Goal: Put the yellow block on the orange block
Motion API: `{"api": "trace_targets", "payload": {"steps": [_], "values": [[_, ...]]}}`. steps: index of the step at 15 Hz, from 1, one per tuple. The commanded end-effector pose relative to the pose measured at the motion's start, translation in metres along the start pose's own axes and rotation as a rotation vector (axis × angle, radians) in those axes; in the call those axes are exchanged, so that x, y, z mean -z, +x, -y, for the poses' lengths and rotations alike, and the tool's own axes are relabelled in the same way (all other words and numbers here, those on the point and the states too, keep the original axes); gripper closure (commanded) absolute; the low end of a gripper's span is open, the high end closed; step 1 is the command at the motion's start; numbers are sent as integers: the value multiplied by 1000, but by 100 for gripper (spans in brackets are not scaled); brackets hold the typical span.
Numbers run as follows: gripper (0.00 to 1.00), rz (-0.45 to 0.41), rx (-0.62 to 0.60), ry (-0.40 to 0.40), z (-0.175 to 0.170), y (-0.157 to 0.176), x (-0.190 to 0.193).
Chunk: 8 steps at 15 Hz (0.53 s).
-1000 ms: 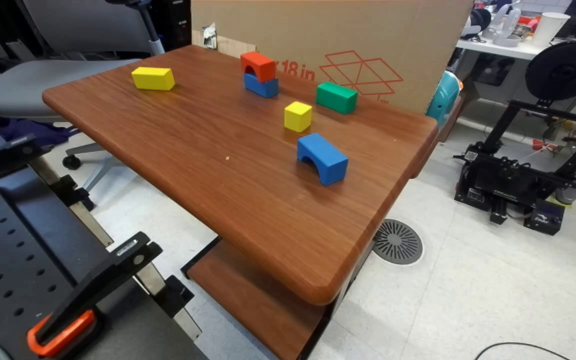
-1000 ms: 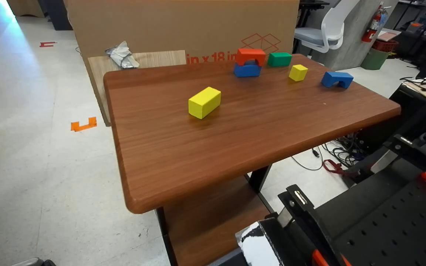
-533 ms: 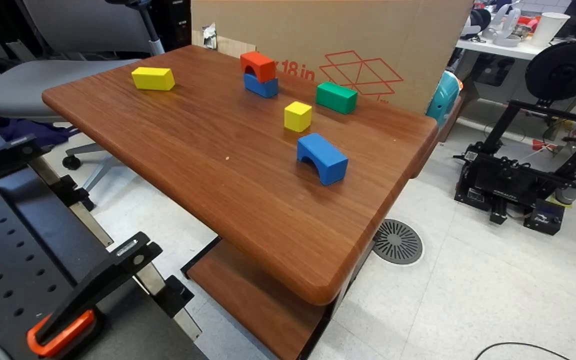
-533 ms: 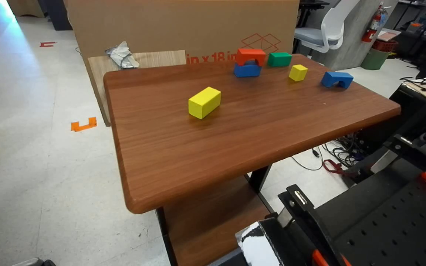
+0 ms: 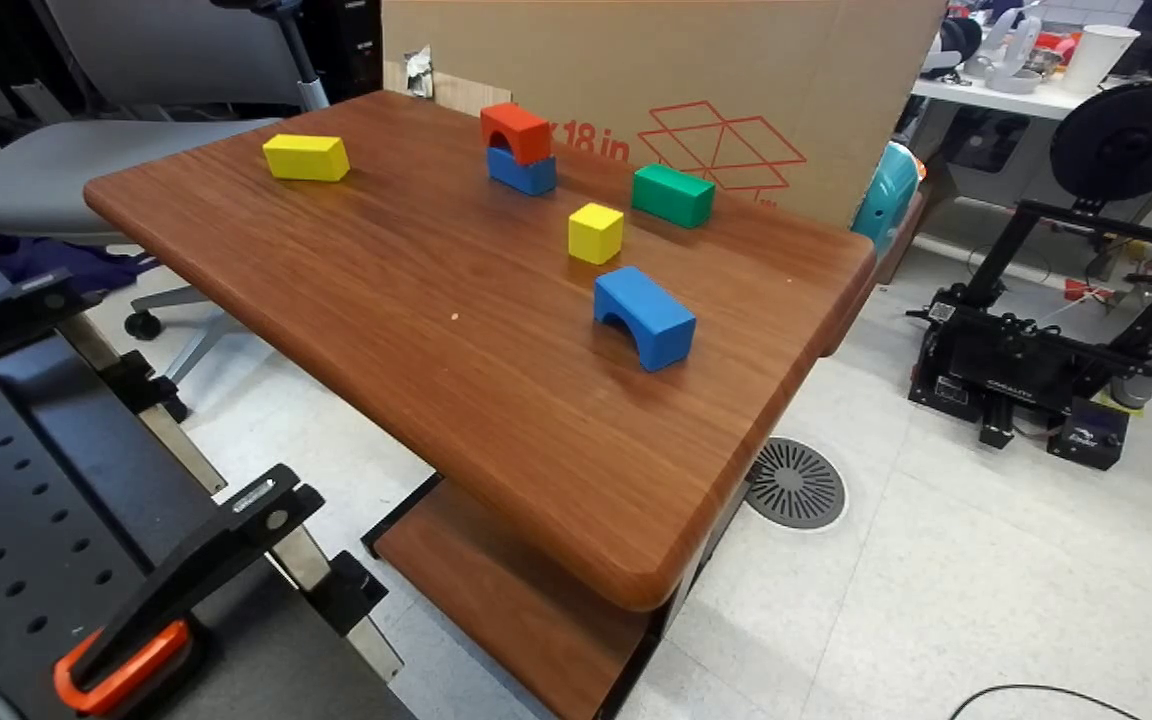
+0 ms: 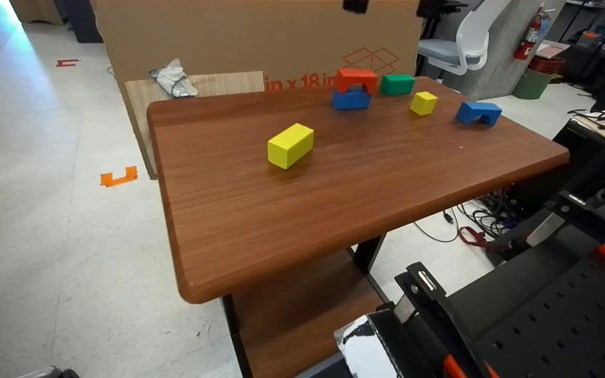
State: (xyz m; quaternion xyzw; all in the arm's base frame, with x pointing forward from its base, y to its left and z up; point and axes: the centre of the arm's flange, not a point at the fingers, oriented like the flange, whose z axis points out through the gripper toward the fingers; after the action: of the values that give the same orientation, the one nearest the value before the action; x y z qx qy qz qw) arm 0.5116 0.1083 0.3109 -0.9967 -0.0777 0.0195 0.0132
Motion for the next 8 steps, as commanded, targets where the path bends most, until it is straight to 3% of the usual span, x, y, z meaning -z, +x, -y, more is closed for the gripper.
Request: {"api": "trace_targets", "payload": {"steps": [1, 4, 8], "values": [[0, 8, 108, -51, 19, 29, -31], [0, 26, 220, -145, 30, 40, -54], [0, 52, 337, -176, 49, 52, -78]]}}
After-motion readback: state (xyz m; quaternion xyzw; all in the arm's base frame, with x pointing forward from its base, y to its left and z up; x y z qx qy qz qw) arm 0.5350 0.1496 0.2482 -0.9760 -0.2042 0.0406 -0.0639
